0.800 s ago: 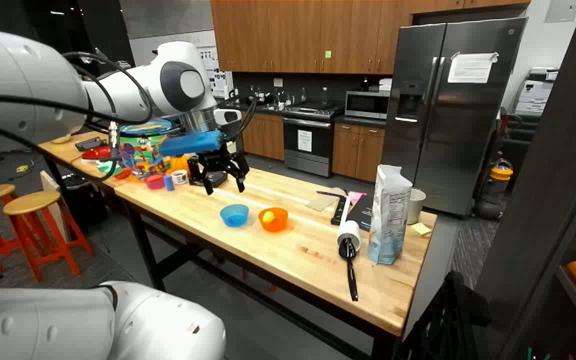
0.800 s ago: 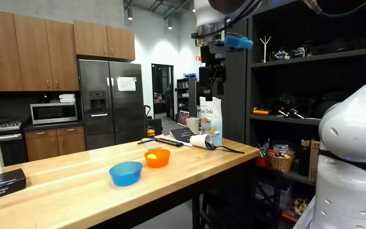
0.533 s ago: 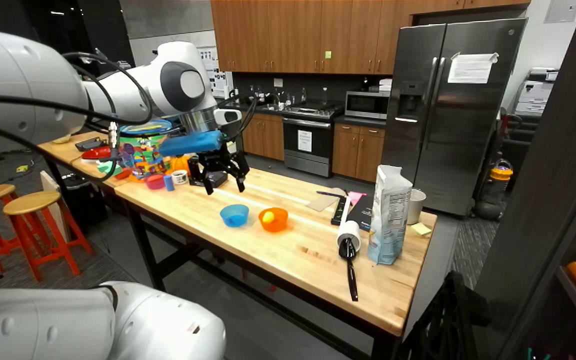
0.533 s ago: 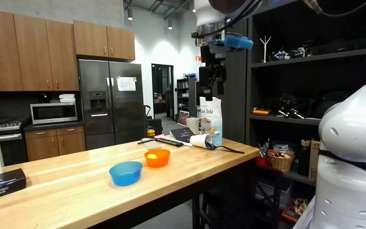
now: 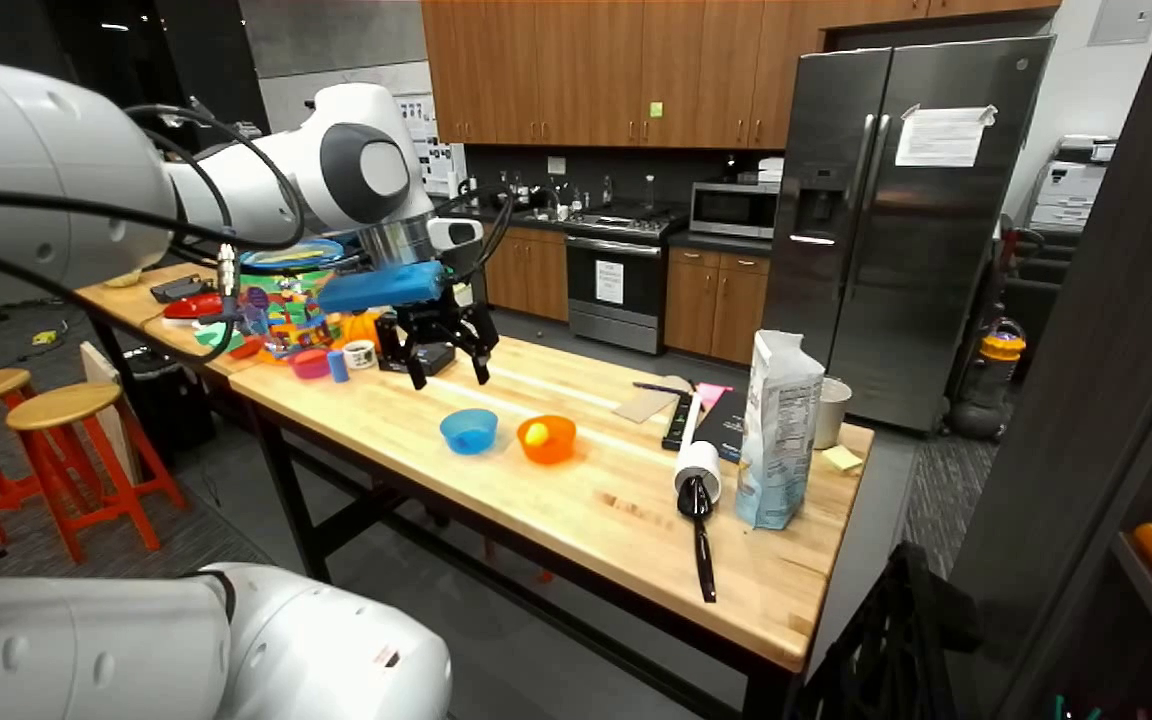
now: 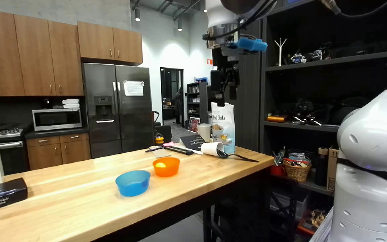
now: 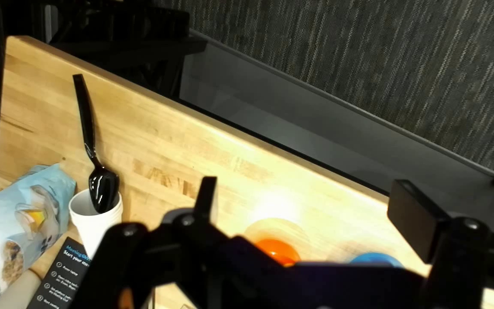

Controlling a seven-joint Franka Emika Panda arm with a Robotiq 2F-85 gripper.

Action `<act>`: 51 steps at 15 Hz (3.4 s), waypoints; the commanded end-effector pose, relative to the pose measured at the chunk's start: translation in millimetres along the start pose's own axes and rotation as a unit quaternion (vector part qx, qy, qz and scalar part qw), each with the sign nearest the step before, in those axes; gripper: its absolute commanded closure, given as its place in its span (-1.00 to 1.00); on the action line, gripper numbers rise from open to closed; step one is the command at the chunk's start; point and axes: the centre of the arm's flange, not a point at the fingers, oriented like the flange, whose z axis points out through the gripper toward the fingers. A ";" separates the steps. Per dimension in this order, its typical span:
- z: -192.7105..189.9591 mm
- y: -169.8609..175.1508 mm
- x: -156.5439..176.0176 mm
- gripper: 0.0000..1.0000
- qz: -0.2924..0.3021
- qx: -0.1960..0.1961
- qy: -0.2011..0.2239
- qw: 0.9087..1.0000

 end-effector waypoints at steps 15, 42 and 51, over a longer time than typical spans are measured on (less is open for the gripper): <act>-2.0 -6.1 -0.6 -1.00 -0.181 0.014 0.039 0.983; 129.7 41.4 64.6 -1.00 -0.536 0.108 0.096 0.832; 139.2 34.7 97.3 -1.00 -0.567 0.079 0.111 0.812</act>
